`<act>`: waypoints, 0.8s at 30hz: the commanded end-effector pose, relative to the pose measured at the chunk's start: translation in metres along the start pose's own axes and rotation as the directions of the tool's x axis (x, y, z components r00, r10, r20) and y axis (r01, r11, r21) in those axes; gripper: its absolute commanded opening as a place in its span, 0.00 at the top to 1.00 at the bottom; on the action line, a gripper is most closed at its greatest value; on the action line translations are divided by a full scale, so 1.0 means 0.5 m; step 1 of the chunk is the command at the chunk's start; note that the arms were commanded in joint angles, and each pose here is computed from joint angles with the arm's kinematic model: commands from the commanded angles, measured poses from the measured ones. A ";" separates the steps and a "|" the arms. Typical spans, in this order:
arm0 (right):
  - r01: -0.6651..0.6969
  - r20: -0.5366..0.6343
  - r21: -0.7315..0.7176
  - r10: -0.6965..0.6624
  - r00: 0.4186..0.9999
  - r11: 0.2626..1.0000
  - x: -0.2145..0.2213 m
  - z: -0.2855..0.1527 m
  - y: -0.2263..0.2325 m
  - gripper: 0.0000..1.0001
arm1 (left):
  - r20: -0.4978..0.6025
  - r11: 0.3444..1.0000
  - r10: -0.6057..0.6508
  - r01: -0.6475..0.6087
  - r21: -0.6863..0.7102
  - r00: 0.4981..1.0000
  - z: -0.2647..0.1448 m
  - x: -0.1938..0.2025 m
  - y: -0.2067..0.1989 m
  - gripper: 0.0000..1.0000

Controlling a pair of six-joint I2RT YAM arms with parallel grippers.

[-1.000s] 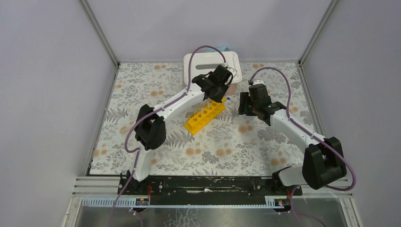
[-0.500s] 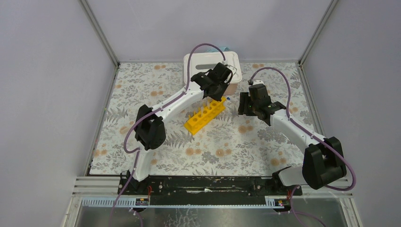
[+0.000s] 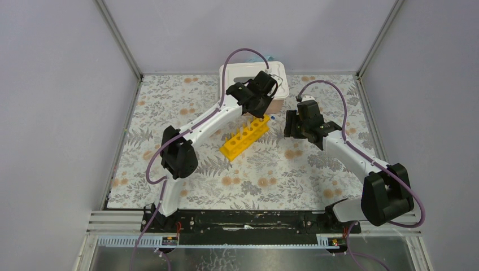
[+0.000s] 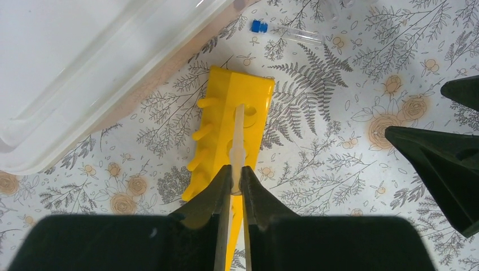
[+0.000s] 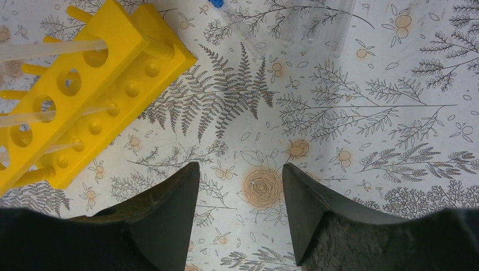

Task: Organize the chemistry lab equipment
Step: Insert the test tube into the slot of the test tube rack.

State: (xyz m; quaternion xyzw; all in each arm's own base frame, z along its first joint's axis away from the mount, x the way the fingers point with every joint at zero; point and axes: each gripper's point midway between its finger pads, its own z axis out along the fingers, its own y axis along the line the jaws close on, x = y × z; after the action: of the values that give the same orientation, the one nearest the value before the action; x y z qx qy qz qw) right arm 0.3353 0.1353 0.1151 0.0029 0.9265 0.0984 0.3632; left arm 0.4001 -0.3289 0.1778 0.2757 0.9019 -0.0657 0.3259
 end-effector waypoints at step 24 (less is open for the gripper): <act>-0.025 0.008 -0.042 0.025 1.000 0.999 -0.032 0.000 0.026 0.37 | -0.051 0.998 -0.063 0.063 -0.002 0.997 -0.018 -0.004 0.021 0.89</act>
State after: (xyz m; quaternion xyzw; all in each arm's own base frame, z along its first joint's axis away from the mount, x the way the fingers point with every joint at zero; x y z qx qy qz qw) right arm 0.3351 0.1388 0.1125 0.0030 0.9297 0.1047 0.3530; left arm 0.3965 -0.3190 0.1843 0.2573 0.9149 -0.0669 0.3037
